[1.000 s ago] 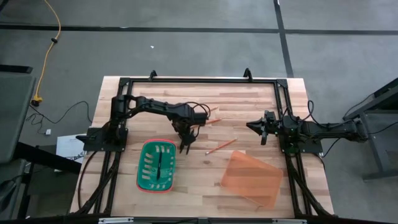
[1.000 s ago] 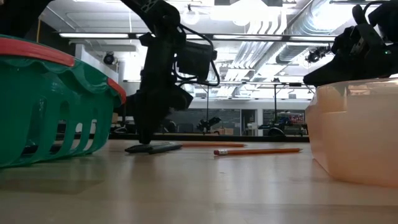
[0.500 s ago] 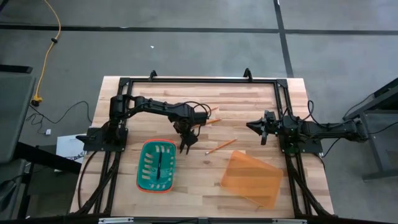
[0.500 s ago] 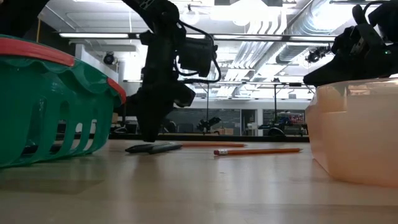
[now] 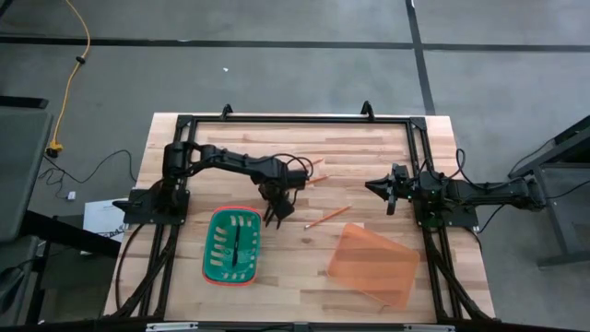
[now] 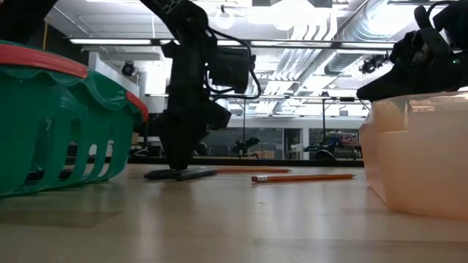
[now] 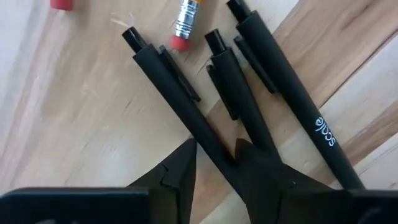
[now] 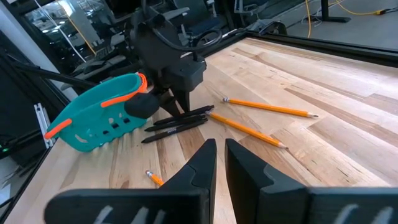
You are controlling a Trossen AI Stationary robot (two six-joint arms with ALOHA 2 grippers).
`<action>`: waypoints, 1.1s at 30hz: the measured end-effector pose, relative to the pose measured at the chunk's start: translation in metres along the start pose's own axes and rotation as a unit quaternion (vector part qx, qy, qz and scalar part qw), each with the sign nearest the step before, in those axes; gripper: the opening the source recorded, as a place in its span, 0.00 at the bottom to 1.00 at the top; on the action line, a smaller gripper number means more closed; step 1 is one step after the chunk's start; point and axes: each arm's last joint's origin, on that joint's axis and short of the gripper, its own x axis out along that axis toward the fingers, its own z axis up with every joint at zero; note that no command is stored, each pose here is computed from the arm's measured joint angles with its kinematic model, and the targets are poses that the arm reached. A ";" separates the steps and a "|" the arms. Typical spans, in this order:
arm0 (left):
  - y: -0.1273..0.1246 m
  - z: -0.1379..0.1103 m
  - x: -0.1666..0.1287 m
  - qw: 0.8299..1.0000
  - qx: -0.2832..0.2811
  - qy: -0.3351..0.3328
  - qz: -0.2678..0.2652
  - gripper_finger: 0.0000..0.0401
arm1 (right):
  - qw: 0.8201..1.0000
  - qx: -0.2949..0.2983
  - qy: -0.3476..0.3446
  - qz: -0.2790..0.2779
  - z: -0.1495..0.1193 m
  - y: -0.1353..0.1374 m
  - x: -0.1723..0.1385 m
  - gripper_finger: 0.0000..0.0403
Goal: Sort pens & pencils
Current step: Put the black pen into the green bin
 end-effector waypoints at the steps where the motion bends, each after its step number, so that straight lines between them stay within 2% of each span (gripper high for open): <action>1: 0.000 0.000 0.001 1.000 0.004 0.000 0.002 0.25 | 1.000 0.000 0.000 0.000 0.000 0.000 0.000 0.06; 6: 0.000 -0.001 0.003 1.000 0.016 -0.004 0.008 0.23 | 1.000 0.000 0.000 0.000 0.000 0.000 0.000 0.06; 13: 0.001 -0.001 0.004 1.000 0.022 -0.008 0.012 0.04 | 1.000 0.000 0.000 0.000 0.000 0.000 0.000 0.06; 21: 0.002 -0.004 -0.008 0.999 0.030 -0.032 0.019 0.06 | 1.000 0.000 0.000 0.000 0.000 0.000 0.000 0.06; 26: 0.006 -0.006 -0.041 0.997 0.026 -0.075 0.021 0.02 | 1.000 0.000 0.000 0.000 0.000 0.000 0.000 0.06; 33: 0.001 -0.012 -0.093 0.991 0.007 -0.129 -0.023 0.05 | 1.000 0.000 0.000 0.000 0.000 0.000 0.000 0.06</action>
